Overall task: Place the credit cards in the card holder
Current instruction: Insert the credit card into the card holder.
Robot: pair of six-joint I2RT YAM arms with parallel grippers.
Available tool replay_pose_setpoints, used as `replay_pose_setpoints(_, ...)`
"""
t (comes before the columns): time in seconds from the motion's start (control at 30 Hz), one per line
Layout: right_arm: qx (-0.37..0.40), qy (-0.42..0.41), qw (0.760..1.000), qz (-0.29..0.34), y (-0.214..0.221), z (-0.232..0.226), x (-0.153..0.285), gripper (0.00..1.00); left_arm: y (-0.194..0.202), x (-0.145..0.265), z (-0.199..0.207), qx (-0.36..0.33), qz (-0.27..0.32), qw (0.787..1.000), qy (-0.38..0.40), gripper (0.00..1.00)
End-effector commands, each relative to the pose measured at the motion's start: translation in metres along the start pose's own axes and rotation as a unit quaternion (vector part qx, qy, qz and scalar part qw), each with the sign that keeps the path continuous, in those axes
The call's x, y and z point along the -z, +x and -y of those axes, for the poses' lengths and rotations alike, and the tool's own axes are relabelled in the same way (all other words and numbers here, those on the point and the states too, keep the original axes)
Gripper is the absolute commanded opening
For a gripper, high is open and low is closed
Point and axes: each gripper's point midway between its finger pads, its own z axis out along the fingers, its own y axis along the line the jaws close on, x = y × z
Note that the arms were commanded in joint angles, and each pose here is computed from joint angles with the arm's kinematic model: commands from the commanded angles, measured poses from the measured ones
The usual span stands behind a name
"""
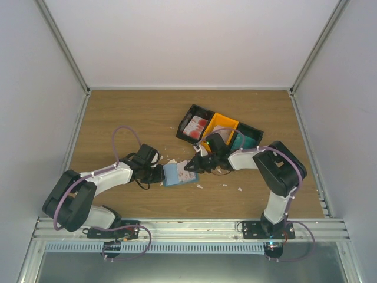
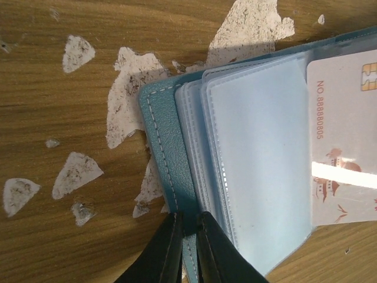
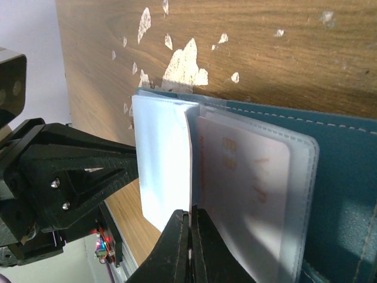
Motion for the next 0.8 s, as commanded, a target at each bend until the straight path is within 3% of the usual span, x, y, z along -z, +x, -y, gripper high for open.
replay_pose_setpoints(0.0, -0.008, -0.004, 1.000, -0.012, 0.005, 0.006, -0.006, 0.01, 0.018, -0.008, -0.009, 0.001, -0.029, 1.000, -0.007, 0.12)
replay_pose_setpoints(0.77, -0.019, 0.001, 0.999, -0.039, 0.025, 0.019, -0.035, 0.01, 0.017, -0.010, -0.002, -0.004, -0.029, 0.999, 0.014, 0.12)
